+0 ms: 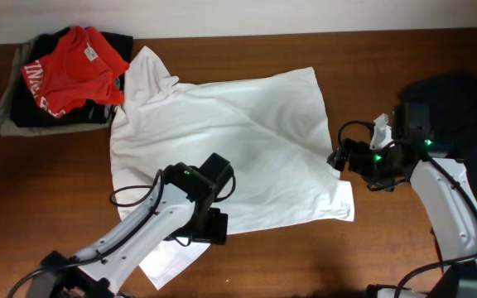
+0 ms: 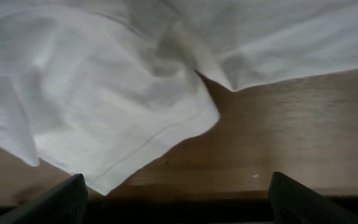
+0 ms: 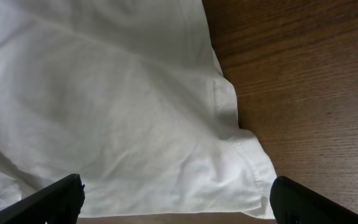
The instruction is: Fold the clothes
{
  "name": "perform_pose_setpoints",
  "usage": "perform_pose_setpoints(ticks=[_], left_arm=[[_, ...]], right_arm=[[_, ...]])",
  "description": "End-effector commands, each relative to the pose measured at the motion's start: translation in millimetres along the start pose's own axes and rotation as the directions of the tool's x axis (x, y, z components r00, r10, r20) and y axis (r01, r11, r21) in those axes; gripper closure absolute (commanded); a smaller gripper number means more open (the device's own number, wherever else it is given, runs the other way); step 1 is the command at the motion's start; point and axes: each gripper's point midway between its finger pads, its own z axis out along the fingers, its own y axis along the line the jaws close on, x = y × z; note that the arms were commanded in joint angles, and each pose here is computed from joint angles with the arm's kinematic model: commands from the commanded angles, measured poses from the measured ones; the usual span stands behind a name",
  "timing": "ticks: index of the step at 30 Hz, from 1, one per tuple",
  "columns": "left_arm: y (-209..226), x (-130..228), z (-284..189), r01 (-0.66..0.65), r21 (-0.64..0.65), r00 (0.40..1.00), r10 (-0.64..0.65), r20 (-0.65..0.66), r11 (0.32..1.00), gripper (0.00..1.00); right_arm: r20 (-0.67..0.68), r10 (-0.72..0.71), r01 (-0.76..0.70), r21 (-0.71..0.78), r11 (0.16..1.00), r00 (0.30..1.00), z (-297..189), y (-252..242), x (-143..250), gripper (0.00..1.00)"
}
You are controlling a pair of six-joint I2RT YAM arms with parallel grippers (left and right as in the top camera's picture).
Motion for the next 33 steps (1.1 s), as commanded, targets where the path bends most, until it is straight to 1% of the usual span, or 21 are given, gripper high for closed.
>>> perform_pose_setpoints(ticks=[1, 2, 4, 5, 10, 18, 24, 27, 33], left_arm=[[7, 0, 13, 0.018, -0.069, 0.999, -0.021, -0.032, 0.997, 0.09], [8, 0, 16, 0.018, -0.077, 0.999, -0.021, -0.046, 0.997, 0.11], [8, 1, 22, 0.016, -0.092, 0.997, -0.023, -0.071, 0.996, 0.11], [8, 1, 25, 0.015, -0.099, 0.996, -0.023, -0.082, 0.995, 0.15], [8, 0, 35, 0.013, -0.115, 0.994, -0.025, -0.109, 0.993, 0.15], [2, -9, 40, 0.026, -0.093, 0.997, -0.033, -0.072, 0.995, 0.16], [11, 6, 60, 0.099, -0.119, 0.989, -0.111, -0.098, 0.988, 0.18], [13, 9, 68, 0.102, -0.114, 0.989, -0.114, -0.097, 0.988, 0.18], [11, 6, 70, 0.103, -0.103, 0.990, -0.112, -0.084, 0.989, 0.18]], right_arm=[[0.011, 0.005, -0.005, 0.016, 1.000, 1.000, 0, -4, -3, 0.02], [0.014, 0.004, -0.005, 0.015, 1.000, 1.000, 0, -3, -4, 0.01], [0.020, 0.002, -0.002, 0.013, 1.000, 1.000, 0, -3, -5, 0.01], [0.024, 0.001, -0.001, 0.013, 1.000, 1.000, 0, -3, -6, 0.01], [0.030, -0.002, 0.001, 0.014, 1.000, 1.000, 0, -3, -8, 0.01], [0.038, -0.004, 0.002, 0.027, 1.000, 0.999, 0, -5, -10, 0.01], [0.038, -0.004, 0.002, 0.027, 1.000, 0.999, 0, -5, -10, 0.01], [0.039, -0.004, 0.003, 0.027, 1.000, 0.999, 0, -5, -10, 0.02], [0.044, -0.006, 0.005, 0.026, 1.000, 0.999, 0, -5, -11, 0.01]])
